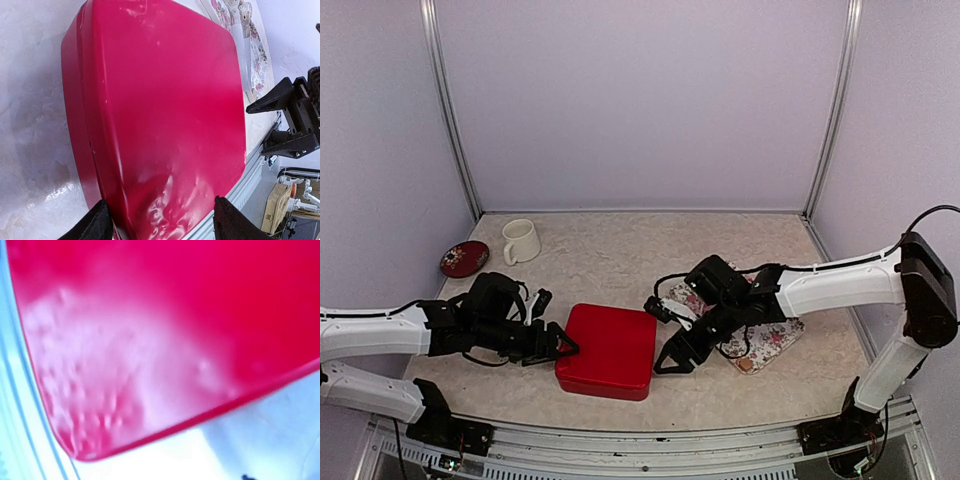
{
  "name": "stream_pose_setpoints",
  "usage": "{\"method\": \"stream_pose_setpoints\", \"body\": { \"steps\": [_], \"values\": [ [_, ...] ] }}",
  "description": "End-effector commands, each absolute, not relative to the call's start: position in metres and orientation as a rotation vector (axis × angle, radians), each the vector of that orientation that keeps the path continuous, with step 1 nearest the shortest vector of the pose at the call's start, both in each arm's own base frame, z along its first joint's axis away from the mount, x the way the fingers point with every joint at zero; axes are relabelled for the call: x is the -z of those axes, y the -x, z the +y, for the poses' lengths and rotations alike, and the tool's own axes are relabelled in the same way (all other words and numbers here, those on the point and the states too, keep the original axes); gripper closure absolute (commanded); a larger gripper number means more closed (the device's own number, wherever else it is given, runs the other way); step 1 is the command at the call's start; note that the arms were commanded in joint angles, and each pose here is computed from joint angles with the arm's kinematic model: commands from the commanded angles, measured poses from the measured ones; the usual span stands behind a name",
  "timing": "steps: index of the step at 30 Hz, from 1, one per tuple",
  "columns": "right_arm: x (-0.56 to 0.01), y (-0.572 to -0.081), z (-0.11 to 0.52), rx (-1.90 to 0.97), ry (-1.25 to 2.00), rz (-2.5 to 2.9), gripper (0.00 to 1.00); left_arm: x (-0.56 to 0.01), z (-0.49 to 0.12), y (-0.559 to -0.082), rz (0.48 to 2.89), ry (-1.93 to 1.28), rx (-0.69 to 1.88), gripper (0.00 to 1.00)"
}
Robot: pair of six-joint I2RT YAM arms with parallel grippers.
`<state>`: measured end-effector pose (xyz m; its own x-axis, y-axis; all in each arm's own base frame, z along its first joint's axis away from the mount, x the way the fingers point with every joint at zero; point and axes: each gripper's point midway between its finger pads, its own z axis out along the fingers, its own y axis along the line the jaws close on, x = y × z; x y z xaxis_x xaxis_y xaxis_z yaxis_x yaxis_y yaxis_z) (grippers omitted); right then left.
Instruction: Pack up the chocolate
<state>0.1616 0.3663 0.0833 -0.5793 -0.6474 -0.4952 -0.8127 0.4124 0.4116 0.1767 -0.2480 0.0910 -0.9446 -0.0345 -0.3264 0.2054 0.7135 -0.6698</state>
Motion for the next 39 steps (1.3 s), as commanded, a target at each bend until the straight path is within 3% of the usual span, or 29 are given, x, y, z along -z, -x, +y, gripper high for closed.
{"method": "stream_pose_setpoints", "body": {
  "steps": [1,8,23,39],
  "values": [
    [-0.114,-0.165,0.389,-1.275,1.096,2.365,0.3,-0.101,-0.257,-0.183,2.542,-0.149,1.142,0.3],
    [-0.092,-0.176,0.406,-1.318,0.991,2.474,0.28,-0.085,-0.259,-0.18,2.55,-0.116,1.18,0.28],
    [-0.091,-0.244,0.394,-1.268,0.829,2.46,0.42,-0.1,-0.292,-0.207,2.45,-0.14,1.268,0.39],
    [-0.12,-0.243,0.391,-1.3,0.817,2.391,0.55,-0.138,-0.298,-0.211,2.342,-0.15,1.291,0.49]
  ]
}}
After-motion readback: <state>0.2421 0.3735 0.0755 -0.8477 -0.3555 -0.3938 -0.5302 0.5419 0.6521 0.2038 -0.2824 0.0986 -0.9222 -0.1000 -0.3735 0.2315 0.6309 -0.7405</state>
